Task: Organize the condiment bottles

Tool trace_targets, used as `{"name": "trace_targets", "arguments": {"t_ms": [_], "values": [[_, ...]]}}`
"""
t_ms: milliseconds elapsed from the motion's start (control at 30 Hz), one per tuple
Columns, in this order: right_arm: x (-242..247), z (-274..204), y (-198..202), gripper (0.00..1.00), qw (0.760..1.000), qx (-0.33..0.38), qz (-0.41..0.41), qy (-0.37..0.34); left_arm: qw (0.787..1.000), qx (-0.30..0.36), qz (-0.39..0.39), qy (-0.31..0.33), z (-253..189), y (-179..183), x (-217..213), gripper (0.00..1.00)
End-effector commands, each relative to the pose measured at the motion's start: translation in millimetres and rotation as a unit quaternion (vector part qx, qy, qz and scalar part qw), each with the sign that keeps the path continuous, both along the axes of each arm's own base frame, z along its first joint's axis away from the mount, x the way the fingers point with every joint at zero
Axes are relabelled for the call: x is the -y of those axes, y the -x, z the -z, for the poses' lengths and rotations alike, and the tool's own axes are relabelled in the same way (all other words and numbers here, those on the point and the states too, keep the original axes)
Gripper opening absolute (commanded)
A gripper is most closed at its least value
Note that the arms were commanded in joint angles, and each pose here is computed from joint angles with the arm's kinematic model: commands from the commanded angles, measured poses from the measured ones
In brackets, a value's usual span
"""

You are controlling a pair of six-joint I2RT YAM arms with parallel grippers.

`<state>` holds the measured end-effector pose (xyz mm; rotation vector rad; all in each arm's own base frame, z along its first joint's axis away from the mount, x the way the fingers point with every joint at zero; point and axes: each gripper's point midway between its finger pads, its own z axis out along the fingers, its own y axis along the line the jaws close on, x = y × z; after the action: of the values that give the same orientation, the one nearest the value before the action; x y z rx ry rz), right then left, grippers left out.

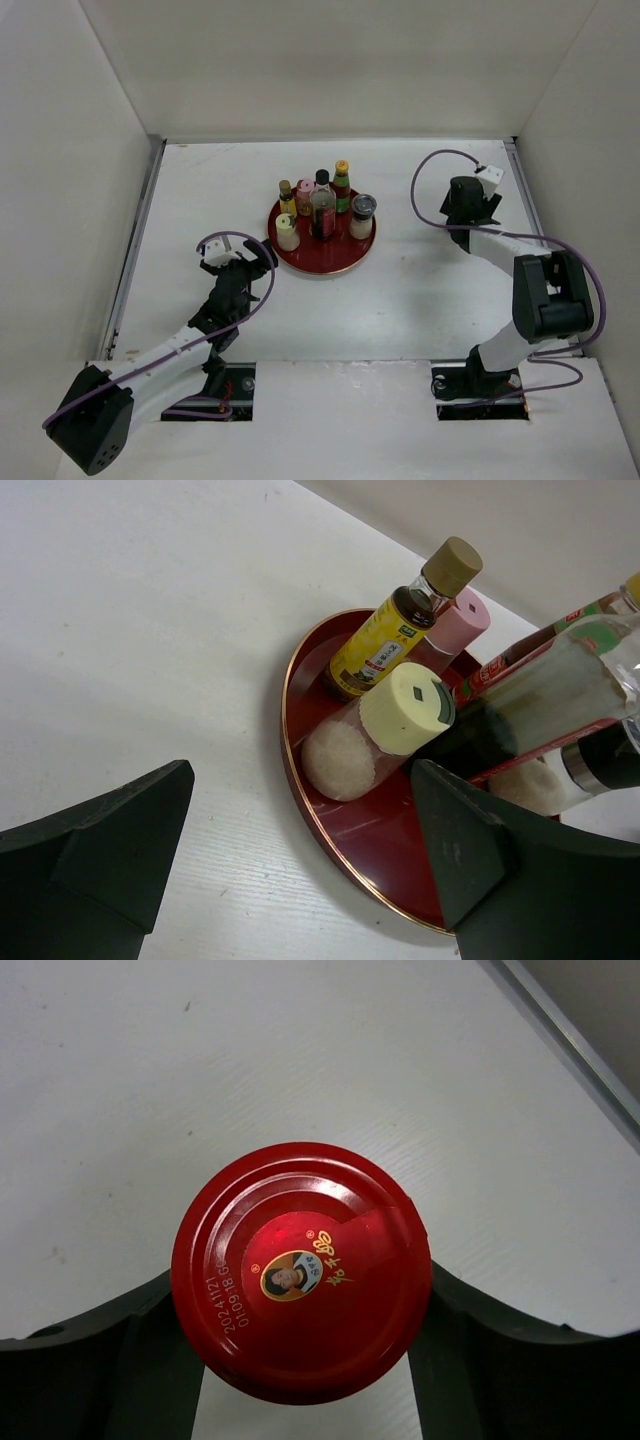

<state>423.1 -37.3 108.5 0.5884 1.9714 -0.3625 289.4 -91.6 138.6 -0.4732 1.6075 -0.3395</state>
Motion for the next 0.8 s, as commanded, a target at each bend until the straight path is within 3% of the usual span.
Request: {"name": "trace_targets", "arguments": {"t_ms": [0, 133, 433, 767], "values": [[-6.6, -44.9, -18.6, 0.59, 0.995, 0.103, -0.010, -0.006, 0.999, 0.023, 0.005, 0.023, -13.6, -3.1, 4.7, 0.91], [-29.4, -56.4, -2.1, 0.53, 0.990, 0.135, -0.025, 0.005, 0.999, 0.026, 0.005, 0.024, -14.7, -2.4, 4.2, 0.91], [-108.2, -50.5, 62.1, 0.53, 0.986, 0.121, -0.113, 0.010, 0.999, 0.028, 0.008, 0.026, -16.6, -1.3, 5.6, 0.91], [-225.5, -111.2, 99.9, 0.53, 0.950, 0.166, -0.264, -0.032, 0.999, 0.033, 0.007, 0.029, -20.5, -0.5, 5.0, 0.91]]}}
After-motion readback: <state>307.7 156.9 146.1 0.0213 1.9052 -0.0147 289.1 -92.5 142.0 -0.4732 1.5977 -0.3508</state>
